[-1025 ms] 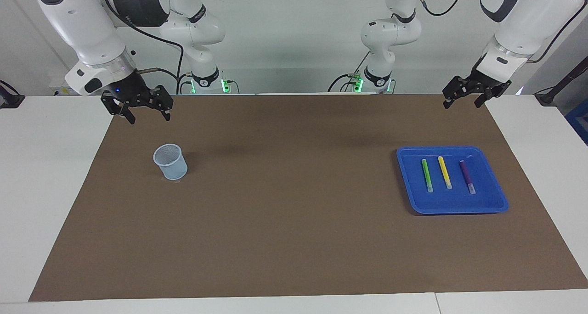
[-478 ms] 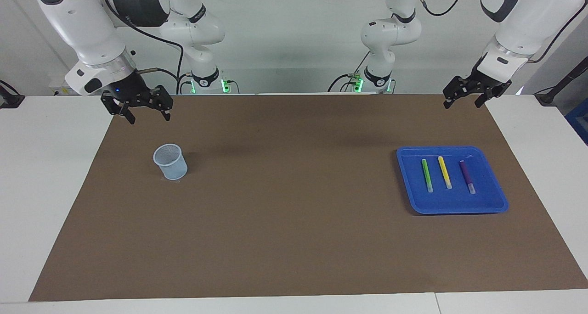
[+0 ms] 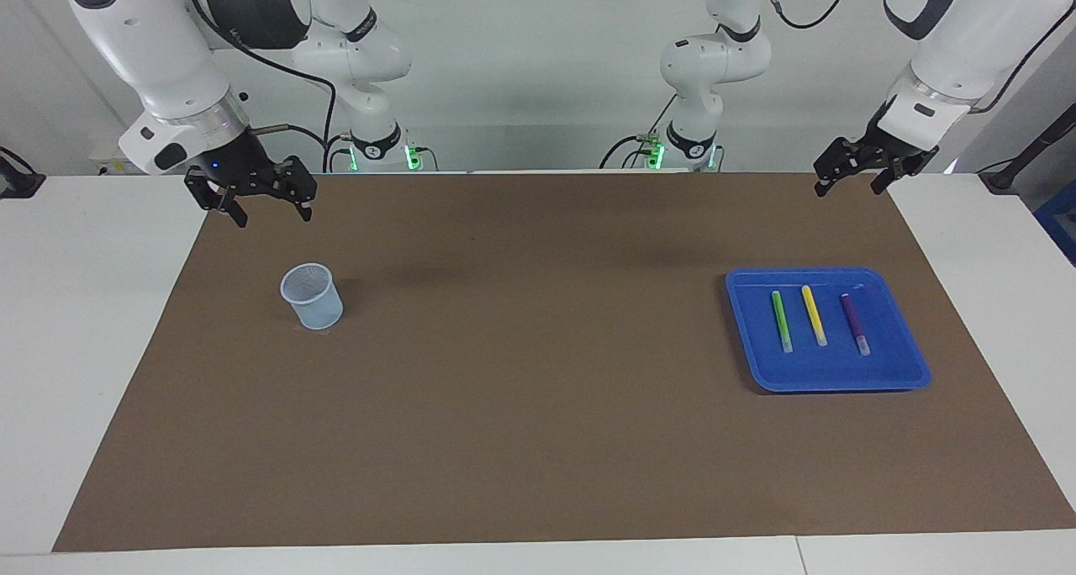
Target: Transfer and insert pens with both arms
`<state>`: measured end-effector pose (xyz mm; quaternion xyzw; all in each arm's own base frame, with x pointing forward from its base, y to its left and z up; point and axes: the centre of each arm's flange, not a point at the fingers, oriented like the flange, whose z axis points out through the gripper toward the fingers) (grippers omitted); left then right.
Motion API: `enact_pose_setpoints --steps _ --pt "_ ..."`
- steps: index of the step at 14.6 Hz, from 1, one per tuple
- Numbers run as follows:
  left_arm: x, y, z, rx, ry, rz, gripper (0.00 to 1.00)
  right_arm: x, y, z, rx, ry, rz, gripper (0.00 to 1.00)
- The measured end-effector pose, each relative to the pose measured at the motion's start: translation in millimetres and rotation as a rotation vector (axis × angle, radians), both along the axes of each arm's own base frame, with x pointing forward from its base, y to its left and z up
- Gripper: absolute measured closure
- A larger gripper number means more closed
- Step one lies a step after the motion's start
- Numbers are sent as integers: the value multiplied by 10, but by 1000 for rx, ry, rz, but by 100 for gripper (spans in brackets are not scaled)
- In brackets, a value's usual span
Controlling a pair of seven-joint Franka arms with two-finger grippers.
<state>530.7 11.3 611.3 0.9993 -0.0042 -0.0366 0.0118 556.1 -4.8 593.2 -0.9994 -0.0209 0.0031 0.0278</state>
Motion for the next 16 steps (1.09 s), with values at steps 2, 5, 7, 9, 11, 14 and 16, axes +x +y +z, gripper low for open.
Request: enact_pose_setpoints --steps 2,5,7,9,11,14,16 --pt "-22 -4 -25 0 7 -1 0 0 0 0 0 0 0 0" --pt "-73 -6 -148 -2 26 -24 0 0 0 0 0 0 0 0" --pt "-107 -15 -289 -8 25 -34 0 0 0 0 0 0 0 0" --pt "-127 -22 -491 -15 12 -35 0 0 0 0 0 0 0 0" --pt "-127 -29 -728 -25 2 -40 0 0 0 0 0 0 0 0" --pt "-114 -28 -1096 -33 -5 -59 0 0 0 0 0 0 0 0" --pt "-55 -22 -1347 -37 -6 -75 0 0 0 0 0 0 0 0"
